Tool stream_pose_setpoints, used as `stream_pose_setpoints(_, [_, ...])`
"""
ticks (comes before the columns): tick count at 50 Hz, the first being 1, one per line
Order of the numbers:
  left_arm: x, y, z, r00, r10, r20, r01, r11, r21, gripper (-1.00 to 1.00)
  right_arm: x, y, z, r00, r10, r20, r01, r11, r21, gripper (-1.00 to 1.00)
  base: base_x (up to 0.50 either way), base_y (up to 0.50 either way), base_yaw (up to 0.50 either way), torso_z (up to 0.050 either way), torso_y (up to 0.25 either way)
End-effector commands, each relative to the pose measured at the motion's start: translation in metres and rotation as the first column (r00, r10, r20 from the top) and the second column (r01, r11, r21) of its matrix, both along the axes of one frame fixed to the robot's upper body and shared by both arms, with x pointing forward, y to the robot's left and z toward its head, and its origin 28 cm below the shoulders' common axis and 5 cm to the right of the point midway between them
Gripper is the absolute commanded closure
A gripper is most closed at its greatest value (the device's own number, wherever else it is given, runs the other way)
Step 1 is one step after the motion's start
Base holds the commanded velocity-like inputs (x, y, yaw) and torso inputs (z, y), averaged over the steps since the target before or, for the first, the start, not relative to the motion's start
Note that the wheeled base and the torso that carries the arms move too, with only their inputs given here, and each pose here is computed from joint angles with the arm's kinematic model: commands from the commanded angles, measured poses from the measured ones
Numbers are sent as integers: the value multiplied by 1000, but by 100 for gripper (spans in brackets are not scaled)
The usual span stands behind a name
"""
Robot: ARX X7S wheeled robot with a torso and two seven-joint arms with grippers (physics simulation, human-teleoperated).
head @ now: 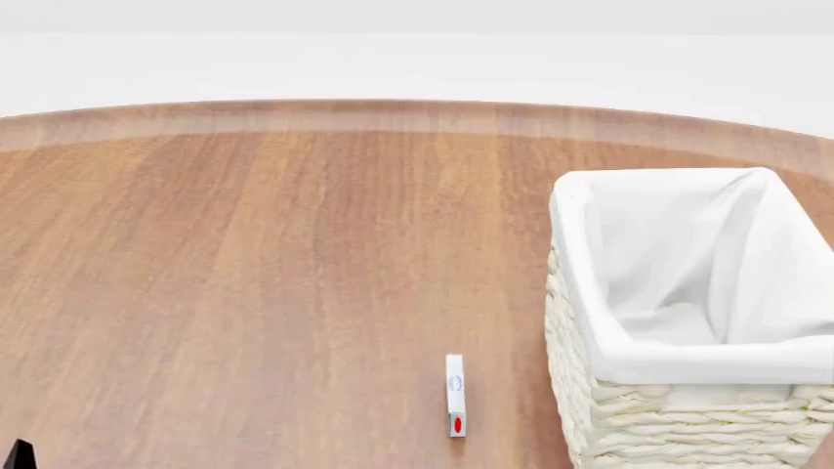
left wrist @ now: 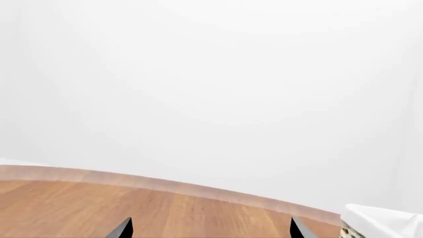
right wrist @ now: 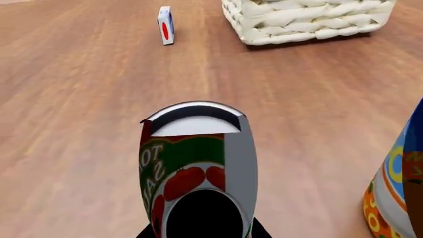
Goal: Pick up the tomato sauce, and put it in the basket.
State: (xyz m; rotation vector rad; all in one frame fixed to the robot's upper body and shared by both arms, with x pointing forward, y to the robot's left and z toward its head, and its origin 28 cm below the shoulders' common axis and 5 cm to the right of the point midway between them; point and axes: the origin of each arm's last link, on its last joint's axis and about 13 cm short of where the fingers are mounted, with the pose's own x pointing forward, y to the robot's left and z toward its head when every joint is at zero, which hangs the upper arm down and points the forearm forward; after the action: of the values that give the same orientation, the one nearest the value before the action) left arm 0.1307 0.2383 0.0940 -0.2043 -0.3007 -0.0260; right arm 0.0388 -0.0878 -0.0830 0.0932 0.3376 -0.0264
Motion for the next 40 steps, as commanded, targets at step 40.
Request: stream_pose_setpoints(40, [-5, 4, -4, 1000, 22, -11, -22, 1000, -7, -100, 77, 47, 66, 966, 244, 83, -241, 969, -48, 100, 0, 0, 0, 0, 0])
